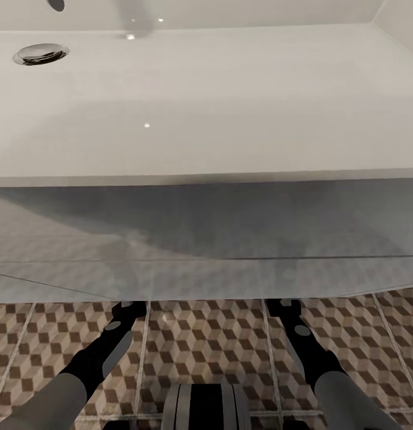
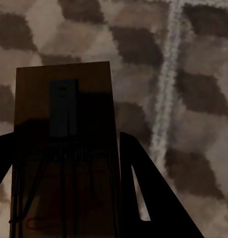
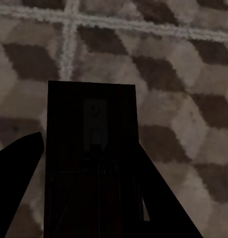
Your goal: Take the four mousetraps from the cabinet in the bathroom and place them on the bathroom floor. Make sure all four end up on the same floor surface, and ensure that at least two of them are either under or directly next to the same bathroom sink.
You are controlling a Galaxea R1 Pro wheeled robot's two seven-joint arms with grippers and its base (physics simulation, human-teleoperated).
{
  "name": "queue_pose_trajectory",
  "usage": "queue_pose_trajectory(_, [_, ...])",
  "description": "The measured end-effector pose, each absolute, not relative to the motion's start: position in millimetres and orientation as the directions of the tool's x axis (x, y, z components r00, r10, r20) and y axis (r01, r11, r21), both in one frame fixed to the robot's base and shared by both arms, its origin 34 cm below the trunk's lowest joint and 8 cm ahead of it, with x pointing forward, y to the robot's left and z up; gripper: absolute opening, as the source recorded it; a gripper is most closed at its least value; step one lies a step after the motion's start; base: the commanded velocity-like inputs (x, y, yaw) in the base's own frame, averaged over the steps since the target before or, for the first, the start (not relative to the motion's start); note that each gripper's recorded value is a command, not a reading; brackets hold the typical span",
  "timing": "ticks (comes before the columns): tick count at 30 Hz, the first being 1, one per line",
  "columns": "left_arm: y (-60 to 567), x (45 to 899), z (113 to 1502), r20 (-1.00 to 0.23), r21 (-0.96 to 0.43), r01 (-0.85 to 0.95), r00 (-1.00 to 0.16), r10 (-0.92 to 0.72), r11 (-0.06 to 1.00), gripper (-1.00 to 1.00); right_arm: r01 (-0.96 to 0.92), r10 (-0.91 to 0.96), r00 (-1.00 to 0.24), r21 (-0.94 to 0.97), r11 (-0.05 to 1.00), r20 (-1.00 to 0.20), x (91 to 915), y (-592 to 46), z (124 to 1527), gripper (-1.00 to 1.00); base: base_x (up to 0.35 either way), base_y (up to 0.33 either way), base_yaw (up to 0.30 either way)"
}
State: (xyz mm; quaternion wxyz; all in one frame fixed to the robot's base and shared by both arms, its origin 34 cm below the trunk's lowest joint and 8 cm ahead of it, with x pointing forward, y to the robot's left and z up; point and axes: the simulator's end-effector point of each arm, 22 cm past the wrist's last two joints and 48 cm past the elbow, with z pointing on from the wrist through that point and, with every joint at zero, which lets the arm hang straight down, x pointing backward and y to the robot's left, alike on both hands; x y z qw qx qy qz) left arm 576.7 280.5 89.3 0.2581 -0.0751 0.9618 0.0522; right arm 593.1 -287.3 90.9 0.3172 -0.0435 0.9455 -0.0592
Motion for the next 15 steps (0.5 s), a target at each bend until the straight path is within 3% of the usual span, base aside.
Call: queue_pose_trajectory(15, [280.4,570.8,81.2,-0.491,0.064,-0.170,-0.863,-0.118,0.983,-1.00,-0.046,-0.119,-0.805,-0.138,0.989,-0.582,586.5,-287.3,82.3,-1.00,0.000,0.000,0.000])
